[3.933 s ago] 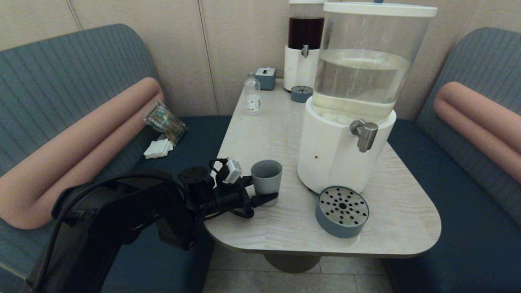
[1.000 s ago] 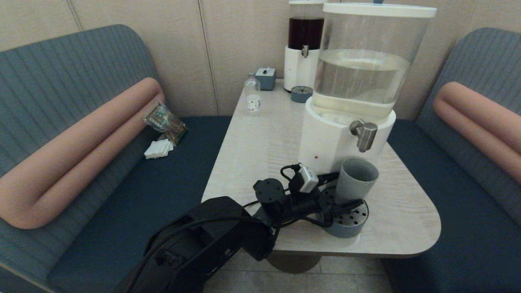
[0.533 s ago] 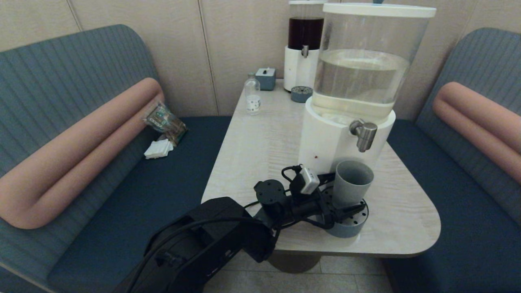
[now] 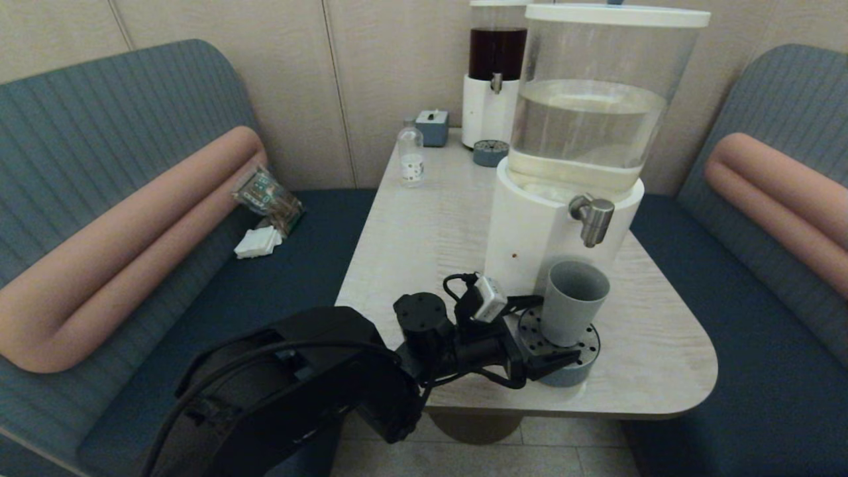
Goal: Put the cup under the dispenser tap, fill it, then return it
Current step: Place it under the water dispenser, then turn on the faucet
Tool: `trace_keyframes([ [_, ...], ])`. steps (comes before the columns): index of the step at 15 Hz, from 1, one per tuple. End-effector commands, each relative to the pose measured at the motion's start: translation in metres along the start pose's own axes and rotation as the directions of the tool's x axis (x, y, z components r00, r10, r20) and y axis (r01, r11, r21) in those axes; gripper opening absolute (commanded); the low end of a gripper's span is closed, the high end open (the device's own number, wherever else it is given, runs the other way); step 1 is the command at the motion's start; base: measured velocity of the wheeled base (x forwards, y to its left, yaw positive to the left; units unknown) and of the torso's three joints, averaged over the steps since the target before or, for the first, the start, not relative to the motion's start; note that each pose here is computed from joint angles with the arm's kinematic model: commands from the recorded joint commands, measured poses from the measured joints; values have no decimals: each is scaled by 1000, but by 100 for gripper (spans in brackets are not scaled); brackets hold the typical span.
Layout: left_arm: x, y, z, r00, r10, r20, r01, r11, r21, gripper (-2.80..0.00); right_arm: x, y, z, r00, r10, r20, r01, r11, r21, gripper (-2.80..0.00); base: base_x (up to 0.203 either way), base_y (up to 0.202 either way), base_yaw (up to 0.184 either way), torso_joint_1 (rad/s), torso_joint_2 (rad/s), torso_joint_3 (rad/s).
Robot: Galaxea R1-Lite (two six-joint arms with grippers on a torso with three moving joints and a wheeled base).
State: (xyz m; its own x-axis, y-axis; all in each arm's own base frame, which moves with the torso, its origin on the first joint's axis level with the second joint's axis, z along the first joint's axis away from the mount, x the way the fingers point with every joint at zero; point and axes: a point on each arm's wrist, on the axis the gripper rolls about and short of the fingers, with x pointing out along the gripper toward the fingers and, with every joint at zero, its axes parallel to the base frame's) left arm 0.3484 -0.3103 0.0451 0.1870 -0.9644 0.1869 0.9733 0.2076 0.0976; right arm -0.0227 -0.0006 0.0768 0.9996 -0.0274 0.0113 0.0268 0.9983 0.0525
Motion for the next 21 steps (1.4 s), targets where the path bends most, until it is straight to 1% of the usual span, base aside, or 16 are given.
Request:
trace_keyframes([
  [1,-10,-8,37,1000,-1,20,1,1000,16,0,0,0,0,1000,0,-1,0,1000,0,-280,0,0,0,0,0,0],
  [4,-27,-12,49,1000,21,-6,-21,1000,8,0,0,0,0,1000,0,-1,0,1000,0,-280,0,0,0,0,0,0],
  [6,-46,-17,63,999,45,-29,-45,999,1,0,0,0,0,1000,0,-2,0,1000,0,-280,0,0,0,0,0,0],
  [8,-72,-24,91,996,80,-35,-80,997,10,0,0,0,0,1000,0,-1,0,1000,0,-280,0,0,0,0,0,0],
  [10,-100,-32,126,990,141,-9,-140,989,41,0,0,0,0,1000,0,-1,0,1000,0,-280,0,0,0,0,0,0],
  [11,-114,-37,145,985,174,13,-175,983,60,-280,0,0,0,1000,0,-1,0,1000,0,-280,0,0,0,0,0,0],
  [13,-141,-50,184,961,264,82,-271,957,102,-280,0,0,0,1000,0,-2,0,1000,0,-280,0,0,0,0,0,0],
  [14,-154,-58,202,942,313,125,-327,938,115,-280,0,0,0,1000,0,-1,0,1000,0,-280,0,0,0,0,0,0],
  [16,-182,-77,233,892,401,209,-433,892,133,-280,0,0,0,1000,0,-1,0,1000,0,-280,0,0,0,0,0,0],
  [17,-198,-88,249,858,447,255,-490,860,142,-280,0,0,0,1000,0,-1,0,1000,0,-280,0,0,0,0,0,0],
  [18,-215,-97,261,812,501,298,-557,818,142,-280,0,0,0,1000,0,-1,0,1000,0,-280,0,0,0,0,0,0],
  [19,-231,-105,270,763,555,332,-621,771,138,-280,0,0,0,1000,0,-1,0,1000,0,-280,0,0,0,0,0,0],
  [20,-248,-114,277,707,604,368,-685,715,143,-280,0,0,0,1000,0,-1,0,1000,0,-280,0,0,0,0,0,0],
  [21,-264,-125,286,657,636,405,-735,660,155,-280,0,0,0,1000,0,-1,0,1000,0,-280,0,0,0,0,0,0],
])
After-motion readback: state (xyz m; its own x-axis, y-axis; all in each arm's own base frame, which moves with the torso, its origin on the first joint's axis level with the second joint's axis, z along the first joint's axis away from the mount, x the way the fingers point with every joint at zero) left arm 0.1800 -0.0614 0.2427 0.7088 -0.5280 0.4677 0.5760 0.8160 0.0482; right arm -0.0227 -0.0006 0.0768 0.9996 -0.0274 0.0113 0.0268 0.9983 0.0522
